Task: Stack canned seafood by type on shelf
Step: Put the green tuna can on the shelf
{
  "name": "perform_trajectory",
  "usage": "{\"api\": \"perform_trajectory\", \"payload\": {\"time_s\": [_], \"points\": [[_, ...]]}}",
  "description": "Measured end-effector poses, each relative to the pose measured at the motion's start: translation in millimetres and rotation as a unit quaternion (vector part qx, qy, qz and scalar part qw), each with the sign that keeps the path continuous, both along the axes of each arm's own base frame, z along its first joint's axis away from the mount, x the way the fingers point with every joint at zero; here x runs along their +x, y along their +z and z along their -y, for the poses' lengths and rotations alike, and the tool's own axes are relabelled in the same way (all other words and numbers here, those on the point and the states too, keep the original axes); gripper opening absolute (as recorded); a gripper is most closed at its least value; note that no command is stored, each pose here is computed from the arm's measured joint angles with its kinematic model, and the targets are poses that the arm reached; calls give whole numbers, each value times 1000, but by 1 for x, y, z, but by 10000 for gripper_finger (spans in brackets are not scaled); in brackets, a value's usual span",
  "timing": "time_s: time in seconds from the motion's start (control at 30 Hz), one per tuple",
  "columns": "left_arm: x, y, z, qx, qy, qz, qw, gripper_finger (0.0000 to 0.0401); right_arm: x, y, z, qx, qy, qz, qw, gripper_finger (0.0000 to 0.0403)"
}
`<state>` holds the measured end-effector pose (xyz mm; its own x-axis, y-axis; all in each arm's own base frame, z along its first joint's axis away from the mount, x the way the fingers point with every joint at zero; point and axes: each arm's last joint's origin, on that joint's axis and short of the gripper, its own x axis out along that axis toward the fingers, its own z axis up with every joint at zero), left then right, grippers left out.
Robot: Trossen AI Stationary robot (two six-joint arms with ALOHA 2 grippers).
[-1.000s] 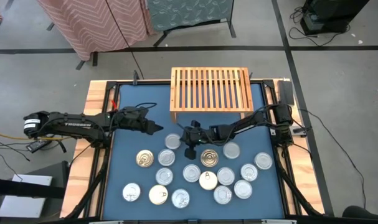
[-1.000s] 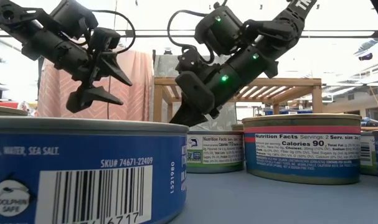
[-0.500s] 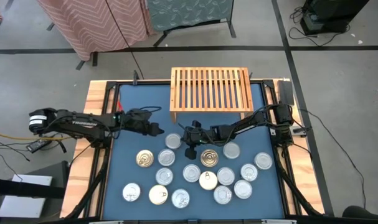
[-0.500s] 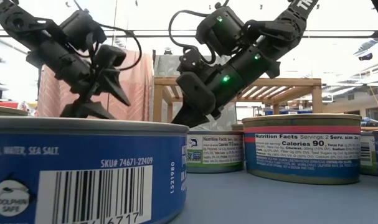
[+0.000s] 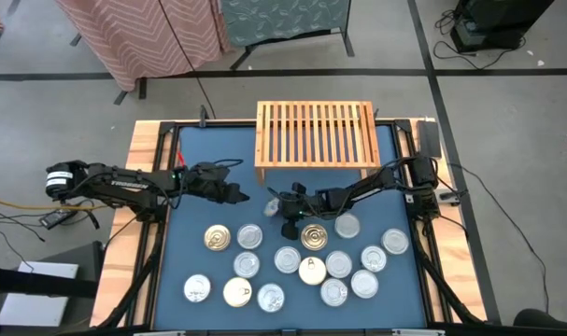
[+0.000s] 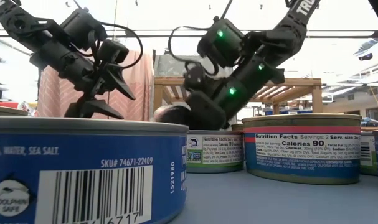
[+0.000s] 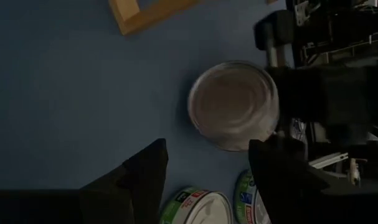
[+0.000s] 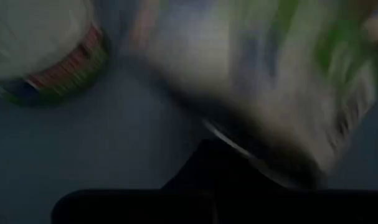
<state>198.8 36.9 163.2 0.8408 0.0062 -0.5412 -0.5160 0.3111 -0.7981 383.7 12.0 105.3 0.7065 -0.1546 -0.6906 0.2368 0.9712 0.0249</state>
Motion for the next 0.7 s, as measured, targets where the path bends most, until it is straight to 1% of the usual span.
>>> {"api": "perform_trajectory", "payload": {"time_s": [0.17, 0.23, 0.43, 0.57, 0.63, 0.7], "points": [[1, 1, -1, 7, 9, 5, 1000, 230, 1, 1, 0, -3, -4, 6, 1000, 0], [1, 1, -1, 17, 18, 4, 1000, 230, 1, 3, 0, -10, -10, 9, 1000, 0], [0, 1, -3, 31, 33, 1, 999, 230, 0, 19, -7, -20, -8, 29, 999, 0], [1, 2, -3, 51, 18, 6, 999, 230, -5, 29, -9, -22, -5, 20, 1000, 0], [1, 2, -2, 50, 16, 5, 999, 230, -9, 35, -9, -33, -14, 10, 999, 0], [1, 2, -2, 50, 15, 5, 999, 230, -15, 43, -8, -62, -38, -4, 997, 0]]}}
